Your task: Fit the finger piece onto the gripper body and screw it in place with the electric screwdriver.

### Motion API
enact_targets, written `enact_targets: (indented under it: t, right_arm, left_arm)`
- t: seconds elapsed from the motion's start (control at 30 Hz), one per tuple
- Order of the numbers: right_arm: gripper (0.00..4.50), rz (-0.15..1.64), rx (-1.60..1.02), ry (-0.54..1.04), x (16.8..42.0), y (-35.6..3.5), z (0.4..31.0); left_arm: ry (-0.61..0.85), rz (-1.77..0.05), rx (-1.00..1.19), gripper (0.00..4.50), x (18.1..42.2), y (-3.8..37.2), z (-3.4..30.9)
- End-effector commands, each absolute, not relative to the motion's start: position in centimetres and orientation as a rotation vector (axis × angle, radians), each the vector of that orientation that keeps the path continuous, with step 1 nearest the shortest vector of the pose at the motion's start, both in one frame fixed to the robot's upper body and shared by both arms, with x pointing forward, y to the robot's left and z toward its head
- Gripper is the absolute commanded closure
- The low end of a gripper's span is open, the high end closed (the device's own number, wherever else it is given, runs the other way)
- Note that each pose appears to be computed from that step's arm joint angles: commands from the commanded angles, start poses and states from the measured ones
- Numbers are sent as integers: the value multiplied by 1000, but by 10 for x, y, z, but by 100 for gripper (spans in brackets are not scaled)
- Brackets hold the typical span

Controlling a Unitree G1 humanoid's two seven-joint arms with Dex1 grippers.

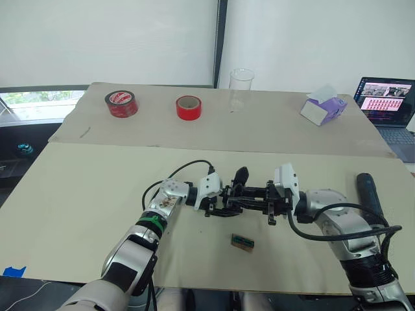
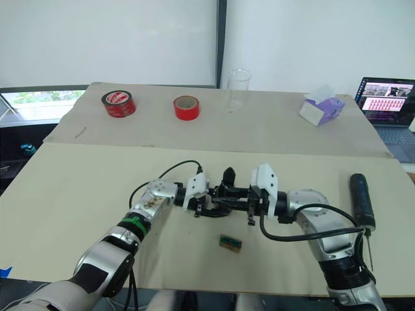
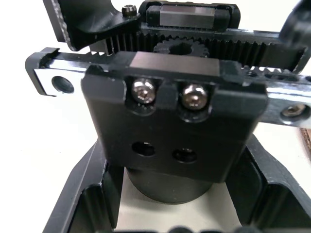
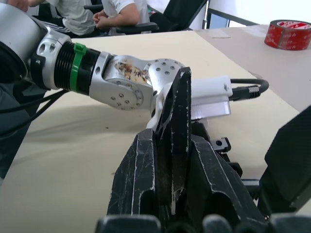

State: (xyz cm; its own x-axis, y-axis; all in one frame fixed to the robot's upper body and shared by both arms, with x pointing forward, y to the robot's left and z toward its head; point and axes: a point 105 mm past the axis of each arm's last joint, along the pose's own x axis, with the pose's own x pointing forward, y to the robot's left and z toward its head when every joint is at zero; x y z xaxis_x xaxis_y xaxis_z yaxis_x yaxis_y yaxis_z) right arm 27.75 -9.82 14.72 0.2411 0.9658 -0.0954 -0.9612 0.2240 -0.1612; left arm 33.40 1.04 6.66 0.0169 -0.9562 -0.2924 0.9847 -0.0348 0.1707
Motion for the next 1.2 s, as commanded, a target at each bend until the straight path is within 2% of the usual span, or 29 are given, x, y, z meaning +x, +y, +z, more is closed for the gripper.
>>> enact_targets:
  t: [0.03, 0.43, 0.83, 1.13, 1.2]
  right_arm:
    - [411, 1335, -238, -85, 279, -97, 158]
    - [411, 1305, -258, -7, 287, -99, 144]
    - [411, 1335, -246, 132, 276, -100, 117]
    - [411, 1309, -251, 154, 283, -107, 108]
    - [411, 1306, -266, 119, 286, -104, 114]
  left_arm:
    - [195, -1574, 405, 217, 327, 18, 46]
    - [202, -1567, 405, 217, 327, 21, 44]
    - [202, -1554, 398, 217, 328, 23, 45]
    - [208, -1555, 397, 217, 328, 24, 44]
    - [210, -1555, 398, 217, 327, 25, 43]
